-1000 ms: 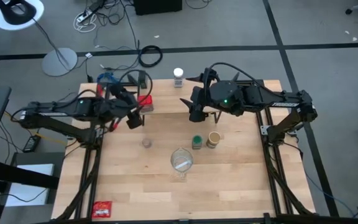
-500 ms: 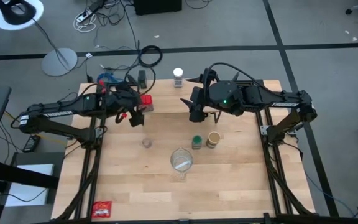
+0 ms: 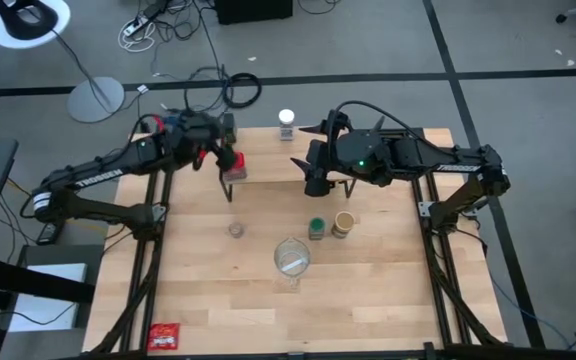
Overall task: Shelf spices
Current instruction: Remove the red seasoning can from the shelf
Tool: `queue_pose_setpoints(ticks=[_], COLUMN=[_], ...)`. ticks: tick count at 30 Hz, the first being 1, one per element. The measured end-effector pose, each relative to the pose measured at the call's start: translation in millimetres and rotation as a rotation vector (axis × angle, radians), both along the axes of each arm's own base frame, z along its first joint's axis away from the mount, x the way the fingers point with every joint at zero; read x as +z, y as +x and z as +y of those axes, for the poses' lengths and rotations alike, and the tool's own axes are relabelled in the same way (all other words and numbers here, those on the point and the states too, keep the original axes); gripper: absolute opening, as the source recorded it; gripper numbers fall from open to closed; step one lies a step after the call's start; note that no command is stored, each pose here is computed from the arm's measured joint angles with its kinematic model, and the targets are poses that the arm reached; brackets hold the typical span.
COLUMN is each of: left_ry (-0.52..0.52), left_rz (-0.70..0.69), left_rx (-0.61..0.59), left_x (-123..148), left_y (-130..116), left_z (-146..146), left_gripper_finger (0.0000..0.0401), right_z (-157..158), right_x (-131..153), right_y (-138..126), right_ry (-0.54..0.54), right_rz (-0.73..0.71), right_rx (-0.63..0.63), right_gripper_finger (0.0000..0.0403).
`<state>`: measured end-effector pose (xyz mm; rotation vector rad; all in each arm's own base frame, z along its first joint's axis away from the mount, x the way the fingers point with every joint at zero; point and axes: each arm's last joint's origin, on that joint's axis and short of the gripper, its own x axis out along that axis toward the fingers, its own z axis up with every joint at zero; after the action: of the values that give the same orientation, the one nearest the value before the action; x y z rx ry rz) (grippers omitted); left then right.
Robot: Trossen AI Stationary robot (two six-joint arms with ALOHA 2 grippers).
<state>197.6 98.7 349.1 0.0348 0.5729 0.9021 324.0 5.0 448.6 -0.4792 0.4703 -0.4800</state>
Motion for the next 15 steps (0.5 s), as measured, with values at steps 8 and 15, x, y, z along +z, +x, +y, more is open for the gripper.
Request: queue_pose_setpoints(ticks=[8,15], left_ry=[-0.086,-0.125], left_rz=[-0.057,0.001], left_rx=[0.110,0.087], left_x=[-4.0,-13.1], left_y=[-1.4,14.3], left_z=[26.9,37.6], left_gripper_finger=[0.0317,0.0317], right_z=[0.0,-0.1], right_x=[-0.2,-2.2], right_y=[0.1,-0.8], right_ry=[0.000,-0.002], right_rz=[0.001,0.025], right_rx=[0.000,0.000], right_gripper_finger=[0.0318,0.0318])
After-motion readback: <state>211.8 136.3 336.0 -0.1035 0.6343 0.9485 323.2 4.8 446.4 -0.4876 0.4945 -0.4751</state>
